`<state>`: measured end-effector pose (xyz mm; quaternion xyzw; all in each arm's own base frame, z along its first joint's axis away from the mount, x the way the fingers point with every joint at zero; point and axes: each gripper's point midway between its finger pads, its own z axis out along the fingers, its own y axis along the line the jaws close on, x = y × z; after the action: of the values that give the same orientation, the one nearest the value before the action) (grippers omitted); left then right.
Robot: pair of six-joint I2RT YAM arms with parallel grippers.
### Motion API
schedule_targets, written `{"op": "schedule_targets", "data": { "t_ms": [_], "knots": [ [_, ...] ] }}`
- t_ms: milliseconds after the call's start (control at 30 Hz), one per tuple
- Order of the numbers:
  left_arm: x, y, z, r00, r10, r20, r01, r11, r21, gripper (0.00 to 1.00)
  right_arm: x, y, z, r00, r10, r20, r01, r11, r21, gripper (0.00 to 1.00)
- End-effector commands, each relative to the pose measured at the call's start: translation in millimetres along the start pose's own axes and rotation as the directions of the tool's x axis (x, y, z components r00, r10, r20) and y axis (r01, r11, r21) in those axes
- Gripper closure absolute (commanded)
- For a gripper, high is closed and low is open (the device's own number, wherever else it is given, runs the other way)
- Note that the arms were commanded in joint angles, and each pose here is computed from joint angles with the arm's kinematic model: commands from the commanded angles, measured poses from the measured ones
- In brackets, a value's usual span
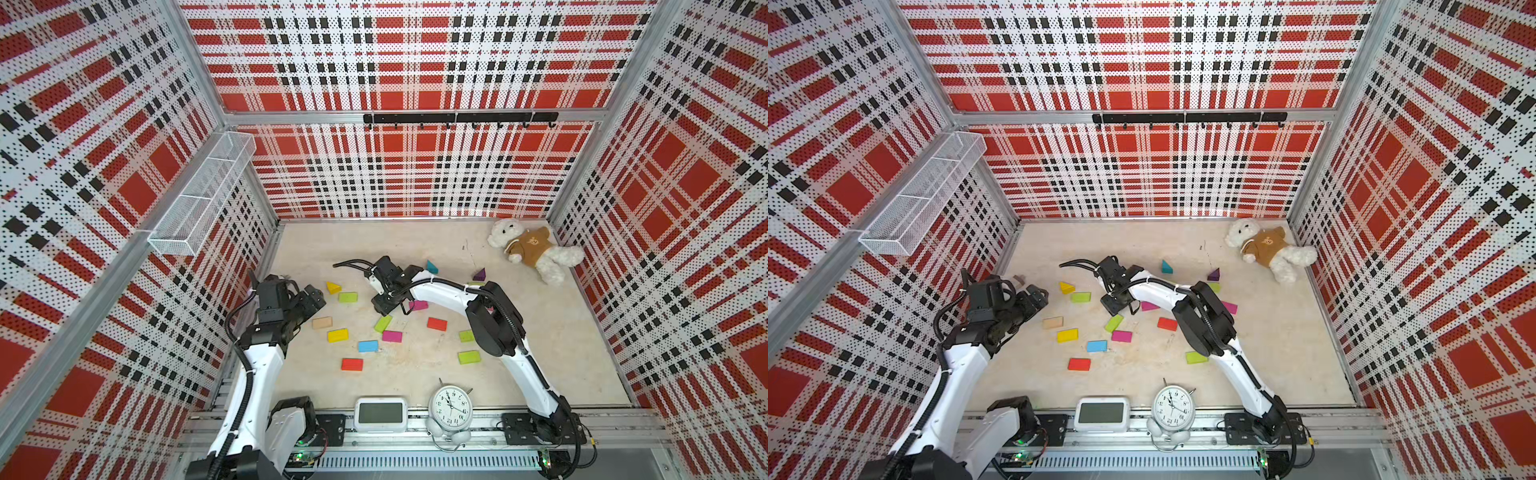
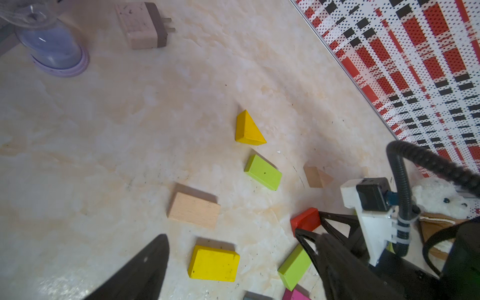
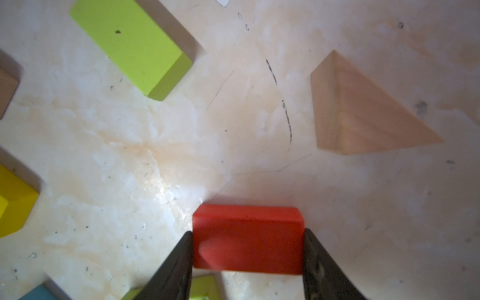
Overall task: Assemble a carrot with building blocks
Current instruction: Assemble the building block at the center of the board.
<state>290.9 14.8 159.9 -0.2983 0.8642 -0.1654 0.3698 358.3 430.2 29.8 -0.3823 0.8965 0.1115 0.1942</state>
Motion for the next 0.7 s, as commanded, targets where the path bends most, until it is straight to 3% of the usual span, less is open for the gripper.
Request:
{"op": "schedule_targets", "data": {
  "t_ms": [0,667],
  "knots": [
    [-2.7,-0.6,-5.9,1.000,0.006,0.001,-0.006,1.000,0.006,0.09,-9.7,2.7,8.3,0.999,0.025,0.020,-0.025,1.000,-0.008,0.47],
    [-2.1,-3.5,0.7,1.000,0.001,-0.020,0.000,0.999,0.035,0.09,-41.7,6.8,23.5,0.983,0.174,0.054,-0.172,0.984,-0.034,0.44]
  ]
}}
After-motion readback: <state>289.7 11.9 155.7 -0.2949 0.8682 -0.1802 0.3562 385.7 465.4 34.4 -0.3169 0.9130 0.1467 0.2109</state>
